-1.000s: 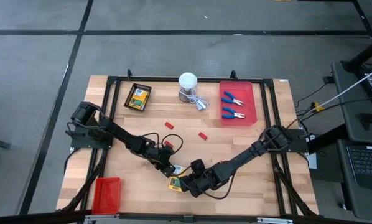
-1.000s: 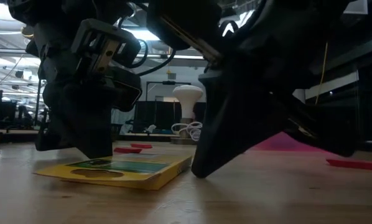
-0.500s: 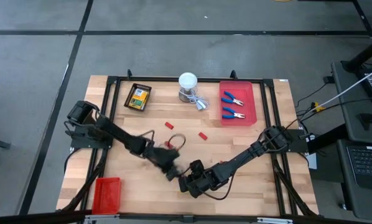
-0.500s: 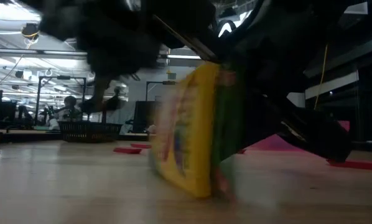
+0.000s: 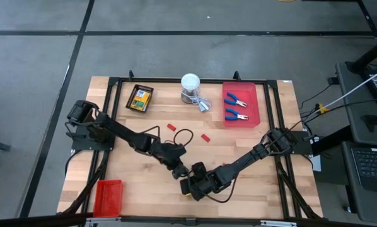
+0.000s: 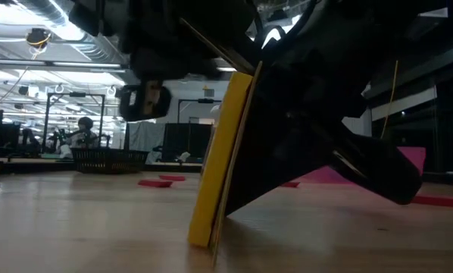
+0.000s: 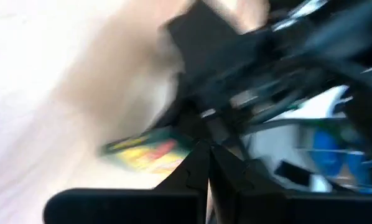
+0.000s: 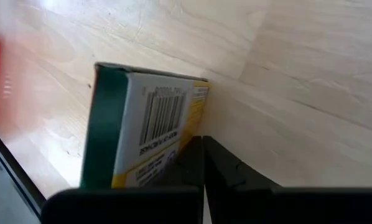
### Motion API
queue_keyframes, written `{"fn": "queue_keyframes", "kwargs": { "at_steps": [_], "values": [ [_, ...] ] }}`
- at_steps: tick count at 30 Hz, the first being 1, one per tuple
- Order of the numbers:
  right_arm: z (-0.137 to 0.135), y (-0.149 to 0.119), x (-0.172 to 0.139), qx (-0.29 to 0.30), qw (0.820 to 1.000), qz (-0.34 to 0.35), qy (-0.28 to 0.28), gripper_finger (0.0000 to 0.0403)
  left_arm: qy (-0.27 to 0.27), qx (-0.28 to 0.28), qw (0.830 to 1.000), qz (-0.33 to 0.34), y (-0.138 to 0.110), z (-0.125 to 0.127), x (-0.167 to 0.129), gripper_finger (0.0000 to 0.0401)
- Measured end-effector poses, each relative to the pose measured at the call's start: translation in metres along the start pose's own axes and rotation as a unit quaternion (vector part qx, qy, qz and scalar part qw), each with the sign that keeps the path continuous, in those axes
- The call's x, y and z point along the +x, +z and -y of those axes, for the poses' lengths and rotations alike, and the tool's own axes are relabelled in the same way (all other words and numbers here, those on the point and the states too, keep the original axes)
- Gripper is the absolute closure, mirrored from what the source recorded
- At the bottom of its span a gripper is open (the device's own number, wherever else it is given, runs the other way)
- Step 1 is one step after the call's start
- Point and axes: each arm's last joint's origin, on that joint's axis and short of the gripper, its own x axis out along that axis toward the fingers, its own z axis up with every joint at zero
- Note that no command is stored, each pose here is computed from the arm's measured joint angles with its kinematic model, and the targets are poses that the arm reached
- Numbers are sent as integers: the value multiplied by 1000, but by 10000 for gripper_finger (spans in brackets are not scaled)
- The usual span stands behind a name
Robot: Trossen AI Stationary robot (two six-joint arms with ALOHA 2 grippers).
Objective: Pick & Place School Supplies
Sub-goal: Put the crayon box into the black bin
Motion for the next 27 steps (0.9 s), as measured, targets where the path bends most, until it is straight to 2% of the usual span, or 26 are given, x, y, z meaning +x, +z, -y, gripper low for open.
{"fn": "queue_keyframes", "kwargs": {
  "at_steps": [4,9,14,18,22,24,27],
  "values": [
    [0,-1,0,5,1000,7,1,403,39,32,999,-12,4,-3,-17,398],
    [1,-2,-1,1,1000,12,-1,403,27,141,989,-42,9,2,-41,393],
    [1,-3,-1,0,1000,13,-1,403,44,222,971,-74,7,-1,-51,340],
    [2,-7,-2,-4,1000,13,1,403,24,330,939,-96,5,-4,-49,272],
    [2,-12,-4,-7,1000,12,7,403,11,458,883,-99,5,-5,-47,214],
    [3,-15,-5,-6,1000,10,10,403,19,492,864,-103,7,-9,-44,194],
    [2,-19,-6,-8,1000,1,16,403,23,514,850,-114,12,-19,-37,178]
  ]
}}
